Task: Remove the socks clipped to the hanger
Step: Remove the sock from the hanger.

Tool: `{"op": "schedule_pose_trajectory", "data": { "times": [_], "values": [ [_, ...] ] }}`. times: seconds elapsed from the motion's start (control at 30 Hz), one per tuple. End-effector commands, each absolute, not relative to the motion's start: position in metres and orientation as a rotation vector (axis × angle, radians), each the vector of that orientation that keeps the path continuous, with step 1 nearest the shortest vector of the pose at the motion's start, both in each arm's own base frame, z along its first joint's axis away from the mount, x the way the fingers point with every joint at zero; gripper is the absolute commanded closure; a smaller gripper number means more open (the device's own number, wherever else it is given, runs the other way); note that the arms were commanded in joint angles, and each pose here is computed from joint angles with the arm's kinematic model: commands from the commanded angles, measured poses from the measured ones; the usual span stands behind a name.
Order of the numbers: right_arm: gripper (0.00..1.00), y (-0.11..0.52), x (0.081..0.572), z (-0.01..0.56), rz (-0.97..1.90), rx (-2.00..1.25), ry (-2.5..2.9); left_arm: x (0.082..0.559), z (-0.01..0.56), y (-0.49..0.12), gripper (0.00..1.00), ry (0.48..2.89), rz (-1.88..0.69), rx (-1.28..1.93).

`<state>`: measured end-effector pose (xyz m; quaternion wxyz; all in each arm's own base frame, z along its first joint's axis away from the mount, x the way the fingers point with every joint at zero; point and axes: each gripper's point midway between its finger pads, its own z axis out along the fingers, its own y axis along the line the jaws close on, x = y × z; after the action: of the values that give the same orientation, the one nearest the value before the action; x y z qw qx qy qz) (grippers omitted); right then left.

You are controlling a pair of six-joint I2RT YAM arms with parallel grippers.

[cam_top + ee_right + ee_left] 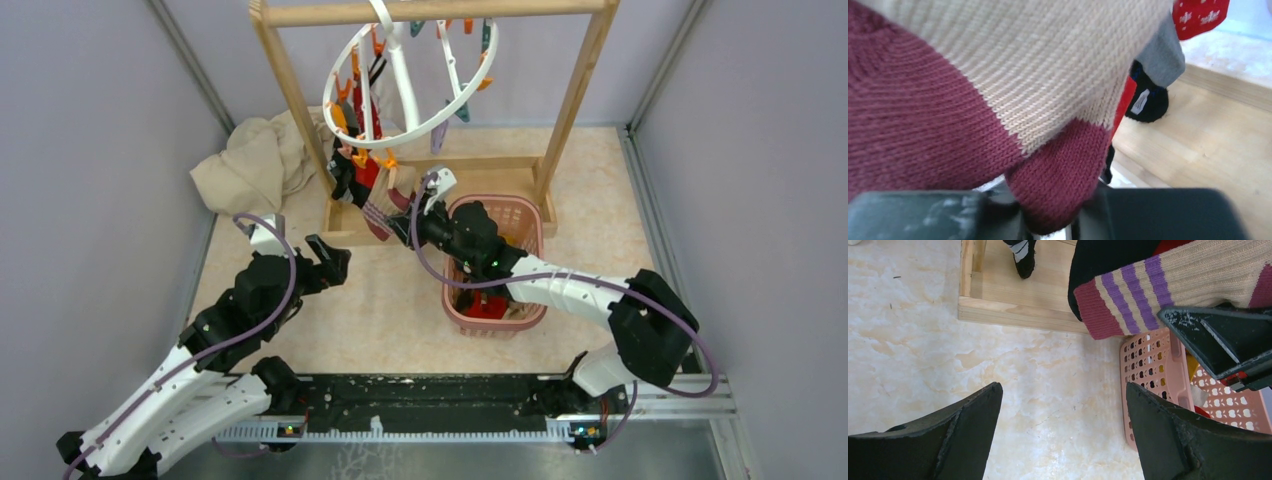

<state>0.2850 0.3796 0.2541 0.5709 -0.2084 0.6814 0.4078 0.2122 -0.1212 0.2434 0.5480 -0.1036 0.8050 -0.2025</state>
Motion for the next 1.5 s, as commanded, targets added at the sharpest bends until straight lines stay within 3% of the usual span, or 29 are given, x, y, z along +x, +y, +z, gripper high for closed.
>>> {"op": "schedule_pose_trajectory", "data": {
  "times": [0.0,0.03,0.5,0.9,1.47],
  "values": [
    [0.94,0.388,0.284,0.310,1.010,-0.476,1.444,0.213,0.258,-0.122,0.02,1.871,-0.510,-0.241],
    [1.00,0.387,0.284,0.312,1.011,-0.477,1.442,0.213,0.257,-0.122,0.02,1.872,-0.509,-0.239],
    [1.00,0.361,0.254,0.346,1.095,-0.600,1.435,0.209,0.277,-0.142,0.02,1.799,-0.626,-0.115],
    [1.00,0.350,0.235,0.347,1.221,-0.775,1.493,0.190,0.306,-0.206,0.02,1.664,-0.911,0.247],
    [1.00,0.346,0.211,0.347,1.287,-0.861,1.499,0.219,0.277,-0.210,0.04,1.708,-0.736,0.284]
  ]
}}
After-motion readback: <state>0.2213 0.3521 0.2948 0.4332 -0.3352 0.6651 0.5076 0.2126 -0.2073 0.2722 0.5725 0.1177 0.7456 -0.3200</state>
